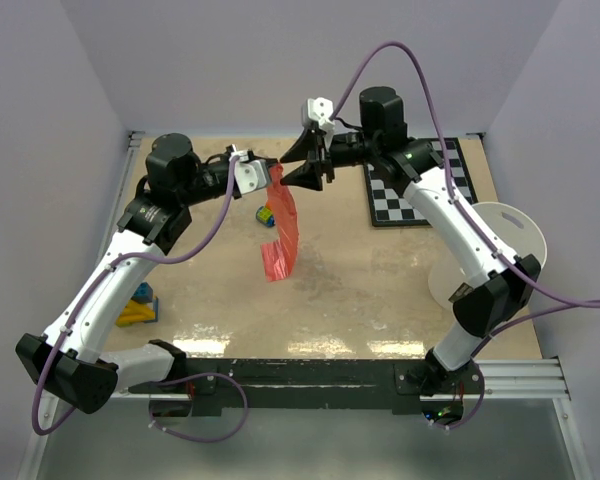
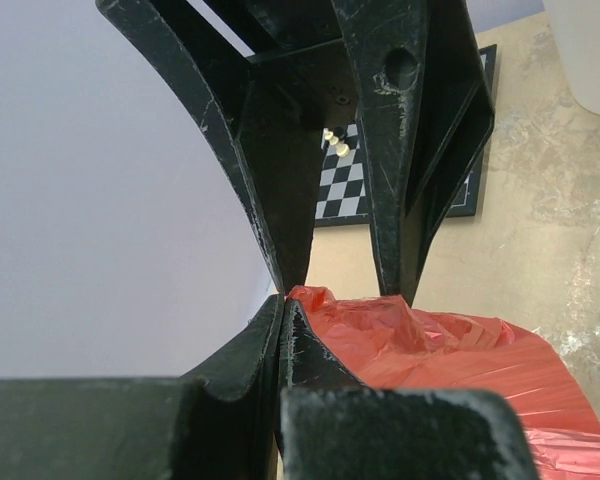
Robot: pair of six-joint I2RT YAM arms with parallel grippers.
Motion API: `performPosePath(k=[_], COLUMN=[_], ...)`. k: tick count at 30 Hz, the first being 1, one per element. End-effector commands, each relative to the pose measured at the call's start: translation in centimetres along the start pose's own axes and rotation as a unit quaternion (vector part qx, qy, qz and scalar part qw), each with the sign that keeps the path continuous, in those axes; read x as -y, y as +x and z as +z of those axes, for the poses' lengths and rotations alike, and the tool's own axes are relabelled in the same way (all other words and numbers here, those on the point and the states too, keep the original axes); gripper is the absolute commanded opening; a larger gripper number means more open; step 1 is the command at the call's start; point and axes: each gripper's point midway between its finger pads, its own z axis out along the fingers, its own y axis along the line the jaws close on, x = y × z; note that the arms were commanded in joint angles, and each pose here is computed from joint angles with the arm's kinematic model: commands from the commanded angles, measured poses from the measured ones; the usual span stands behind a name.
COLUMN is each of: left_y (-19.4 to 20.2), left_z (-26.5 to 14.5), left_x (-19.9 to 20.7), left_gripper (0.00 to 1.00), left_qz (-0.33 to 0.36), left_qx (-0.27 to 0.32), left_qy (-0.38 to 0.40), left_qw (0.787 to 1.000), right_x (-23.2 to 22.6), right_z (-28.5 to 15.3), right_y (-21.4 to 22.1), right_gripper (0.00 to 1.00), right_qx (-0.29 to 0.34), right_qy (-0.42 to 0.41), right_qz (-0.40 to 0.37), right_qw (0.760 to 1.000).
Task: Put the trash bags into the trash bin
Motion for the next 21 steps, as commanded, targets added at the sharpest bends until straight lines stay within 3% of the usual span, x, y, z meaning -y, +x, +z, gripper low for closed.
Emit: performPosePath(k=[1, 5, 10, 13, 18, 21], left_y=[-1.7, -1.8, -1.9, -1.7, -1.1, -0.6], left_z=[-0.6, -0.6, -0.7, -0.9, -3.7, -4.9], left_x=[-1.2, -1.3, -1.4, -1.7, -3.5, -2.2], left_gripper=[0.00, 0.00, 0.00, 0.00, 0.00, 0.00], left_qz=[0.014, 0.012, 0.009, 0.009, 0.014, 0.024], left_qx=[0.021, 0.023, 0.023, 0.016, -0.020, -0.031], left_qy=[-0.026, -0.029, -0.034, -0.042, -0.085, -0.057], left_qw=[0.999, 0.999, 0.999, 0.999, 0.996, 0.998], right_x=[0.7, 1.2, 2.1, 2.1, 1.0, 0.4], right_z=[0.4, 0.6, 0.6, 0.5, 0.1, 0.0], right_y=[-1.7, -1.5, -1.9, -1.9, -2.0, -2.3], right_gripper=[0.46, 0.37, 0.10, 0.00, 0.00, 0.00], right_qx=[0.022, 0.021, 0.027, 0.023, 0.021, 0.026], right_qy=[0.007, 0.021, 0.042, 0.044, 0.023, 0.010], right_qz=[-0.005, 0.001, 0.002, -0.006, -0.025, -0.030], right_qw=[1.000, 1.000, 0.999, 0.999, 0.999, 0.999])
